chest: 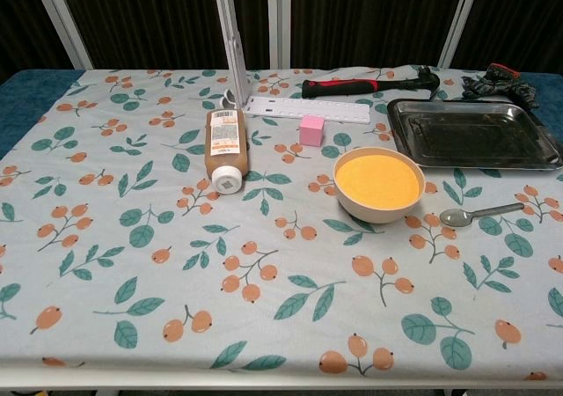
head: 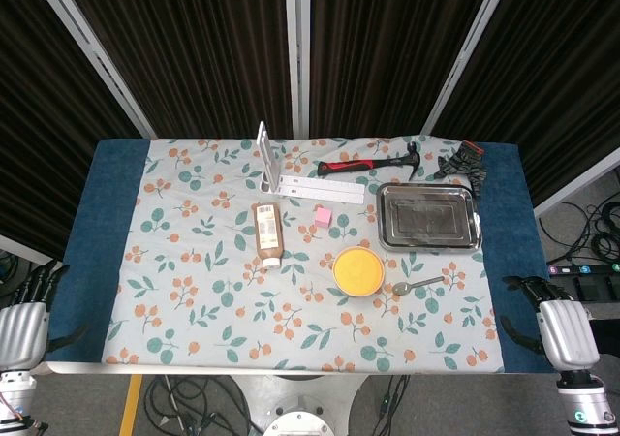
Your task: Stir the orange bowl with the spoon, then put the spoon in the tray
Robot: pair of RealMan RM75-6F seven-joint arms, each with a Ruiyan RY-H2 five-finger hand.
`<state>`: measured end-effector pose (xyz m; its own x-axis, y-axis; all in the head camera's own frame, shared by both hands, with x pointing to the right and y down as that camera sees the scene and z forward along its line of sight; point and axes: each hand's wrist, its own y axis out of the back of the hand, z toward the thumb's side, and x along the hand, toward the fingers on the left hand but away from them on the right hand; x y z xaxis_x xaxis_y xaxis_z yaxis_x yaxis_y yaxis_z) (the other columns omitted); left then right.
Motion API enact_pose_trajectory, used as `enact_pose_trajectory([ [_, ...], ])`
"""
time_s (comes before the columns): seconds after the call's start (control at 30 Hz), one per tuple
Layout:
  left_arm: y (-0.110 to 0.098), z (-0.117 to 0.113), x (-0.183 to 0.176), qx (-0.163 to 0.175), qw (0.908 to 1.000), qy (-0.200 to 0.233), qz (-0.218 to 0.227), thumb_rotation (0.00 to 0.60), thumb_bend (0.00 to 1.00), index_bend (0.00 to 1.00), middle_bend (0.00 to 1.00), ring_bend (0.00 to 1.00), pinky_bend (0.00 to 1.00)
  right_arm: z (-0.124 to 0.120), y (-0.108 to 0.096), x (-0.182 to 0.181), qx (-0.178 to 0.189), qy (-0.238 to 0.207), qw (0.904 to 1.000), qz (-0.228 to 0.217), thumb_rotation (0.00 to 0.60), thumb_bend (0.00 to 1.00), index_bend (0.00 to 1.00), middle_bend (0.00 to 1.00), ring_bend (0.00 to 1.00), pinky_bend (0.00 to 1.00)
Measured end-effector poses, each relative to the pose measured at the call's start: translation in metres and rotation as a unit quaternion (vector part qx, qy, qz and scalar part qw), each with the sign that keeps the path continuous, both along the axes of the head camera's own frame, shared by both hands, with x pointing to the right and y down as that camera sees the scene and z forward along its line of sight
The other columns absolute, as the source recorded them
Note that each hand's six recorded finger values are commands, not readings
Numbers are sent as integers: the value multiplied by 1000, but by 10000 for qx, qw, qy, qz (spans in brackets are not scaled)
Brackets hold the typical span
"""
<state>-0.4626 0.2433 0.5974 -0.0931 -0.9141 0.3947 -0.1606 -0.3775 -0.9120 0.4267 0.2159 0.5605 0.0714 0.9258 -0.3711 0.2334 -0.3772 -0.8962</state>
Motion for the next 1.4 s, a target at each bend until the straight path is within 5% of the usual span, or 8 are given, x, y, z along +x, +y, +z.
enact_pose_trajectory([
  [0.27,0,0,1,11,10000,12,-2,600,119,184,153,99,181,1,-1,-1,-20,19,10000,-43,600,223,292,383,262,359],
  [0.53,2,1,0,-23,9999,103,-67,600,119,184,154,99,181,20,-16,-13,-287,202,9989,-298,600,234,442,356,227,349],
  [1.07,9,8,-6,-214,9994,194,-205,600,120,183,153,99,181,148,-63,-85,-1157,1193,9751,-1470,600,303,492,254,62,164],
  [1.4,12,12,-9,-320,9989,228,-271,600,119,184,154,99,181,180,-61,-107,-1193,1453,9659,-1780,600,303,469,236,42,133],
])
